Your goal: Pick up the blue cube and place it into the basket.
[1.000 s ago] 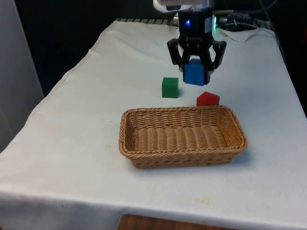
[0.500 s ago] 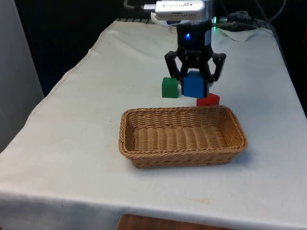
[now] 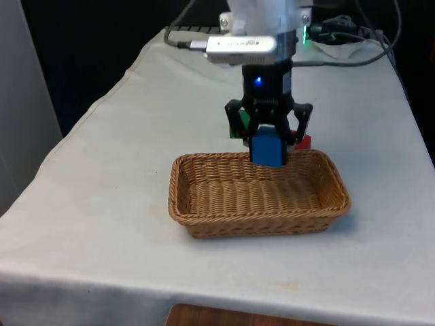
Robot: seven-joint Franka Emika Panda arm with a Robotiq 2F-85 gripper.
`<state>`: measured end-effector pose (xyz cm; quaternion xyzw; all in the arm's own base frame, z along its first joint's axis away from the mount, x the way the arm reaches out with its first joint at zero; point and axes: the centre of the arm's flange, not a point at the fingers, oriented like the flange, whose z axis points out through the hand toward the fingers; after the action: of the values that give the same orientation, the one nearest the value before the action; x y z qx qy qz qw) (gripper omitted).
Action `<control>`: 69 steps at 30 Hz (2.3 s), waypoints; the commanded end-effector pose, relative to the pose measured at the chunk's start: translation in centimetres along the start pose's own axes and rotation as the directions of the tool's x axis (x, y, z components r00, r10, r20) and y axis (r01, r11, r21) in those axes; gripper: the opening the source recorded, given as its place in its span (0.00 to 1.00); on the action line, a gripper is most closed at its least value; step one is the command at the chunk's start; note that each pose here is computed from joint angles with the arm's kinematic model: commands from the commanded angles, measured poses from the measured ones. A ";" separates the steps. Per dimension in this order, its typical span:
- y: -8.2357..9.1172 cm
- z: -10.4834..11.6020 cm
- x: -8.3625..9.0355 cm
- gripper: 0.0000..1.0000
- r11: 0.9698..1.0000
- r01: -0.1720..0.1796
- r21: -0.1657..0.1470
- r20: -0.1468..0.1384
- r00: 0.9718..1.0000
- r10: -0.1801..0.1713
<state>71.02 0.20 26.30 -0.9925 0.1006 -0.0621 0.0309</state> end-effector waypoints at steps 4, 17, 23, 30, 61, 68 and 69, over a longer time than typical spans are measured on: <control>0.8 1.6 0.7 0.00 1.000 0.001 0.015 0.010 1.000 -0.001; 2.1 5.9 0.9 0.00 1.000 0.030 -0.001 0.039 0.999 -0.030; 2.4 7.6 1.3 0.00 0.999 0.049 -0.008 0.046 0.998 -0.049; 2.4 7.7 1.4 0.00 0.999 0.049 -0.011 0.045 0.998 -0.049; 2.4 7.8 1.4 1.00 0.999 0.048 -0.011 0.045 0.998 -0.048; 2.4 7.1 1.7 1.00 0.999 0.051 -0.013 0.037 0.998 -0.051; 2.2 5.9 1.8 1.00 0.998 0.060 -0.011 0.039 0.997 -0.060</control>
<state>73.24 -2.10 20.11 -0.9961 0.0722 -0.0450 0.0249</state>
